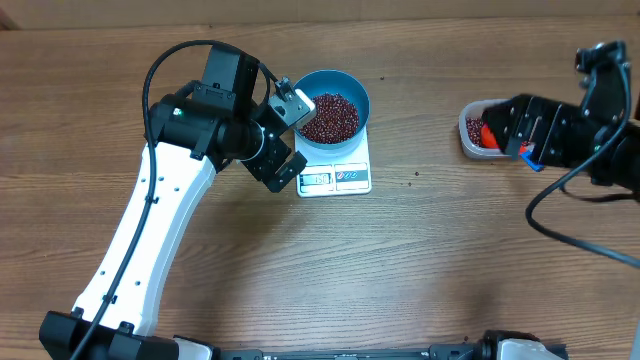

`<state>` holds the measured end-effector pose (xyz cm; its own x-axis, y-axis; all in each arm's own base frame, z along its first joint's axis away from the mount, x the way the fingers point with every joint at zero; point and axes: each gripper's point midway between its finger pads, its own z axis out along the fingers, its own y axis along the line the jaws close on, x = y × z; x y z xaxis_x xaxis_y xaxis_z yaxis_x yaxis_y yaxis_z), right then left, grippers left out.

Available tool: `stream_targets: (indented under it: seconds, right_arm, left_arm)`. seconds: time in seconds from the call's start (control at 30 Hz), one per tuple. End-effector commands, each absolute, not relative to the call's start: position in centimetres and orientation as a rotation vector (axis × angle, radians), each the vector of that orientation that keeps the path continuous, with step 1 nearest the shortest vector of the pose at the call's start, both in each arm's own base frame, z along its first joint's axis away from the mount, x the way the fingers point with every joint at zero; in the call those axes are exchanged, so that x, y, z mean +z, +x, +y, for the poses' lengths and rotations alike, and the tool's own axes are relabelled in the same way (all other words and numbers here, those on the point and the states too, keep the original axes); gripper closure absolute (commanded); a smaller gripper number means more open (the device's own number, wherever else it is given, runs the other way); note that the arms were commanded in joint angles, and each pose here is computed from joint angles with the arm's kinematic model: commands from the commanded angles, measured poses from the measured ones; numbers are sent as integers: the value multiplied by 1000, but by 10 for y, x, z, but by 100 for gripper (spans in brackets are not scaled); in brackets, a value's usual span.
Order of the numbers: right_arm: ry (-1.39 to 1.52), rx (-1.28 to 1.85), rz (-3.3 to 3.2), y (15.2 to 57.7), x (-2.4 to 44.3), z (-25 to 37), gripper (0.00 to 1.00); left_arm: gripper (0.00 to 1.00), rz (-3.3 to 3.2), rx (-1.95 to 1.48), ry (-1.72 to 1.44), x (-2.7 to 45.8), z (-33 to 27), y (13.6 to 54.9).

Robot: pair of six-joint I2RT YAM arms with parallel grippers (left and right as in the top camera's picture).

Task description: Scoop item into bowl and weigh 150g on scale

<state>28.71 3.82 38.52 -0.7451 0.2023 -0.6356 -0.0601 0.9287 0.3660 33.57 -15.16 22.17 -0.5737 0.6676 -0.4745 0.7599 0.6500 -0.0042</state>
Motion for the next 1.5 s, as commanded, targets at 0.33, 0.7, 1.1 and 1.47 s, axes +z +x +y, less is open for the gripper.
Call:
stream_targets:
  seconds: [0.33,0.7,1.1,1.47]
  right_arm:
    - [-62,286,1876,277,408,33,0]
    - [-77,217,1589,243,341,30,0]
    - [-89,197,1428,237,252,29,0]
    - [-67,178,1428,240,219,25,0]
  left_arm:
    - [0,2436,-286,1136,218,-151,336]
    - [0,2436,-286,1136,218,-151,336]
    - [0,2436,-286,1136,218,-151,336]
    - [0,2436,-286,1136,218,-151,336]
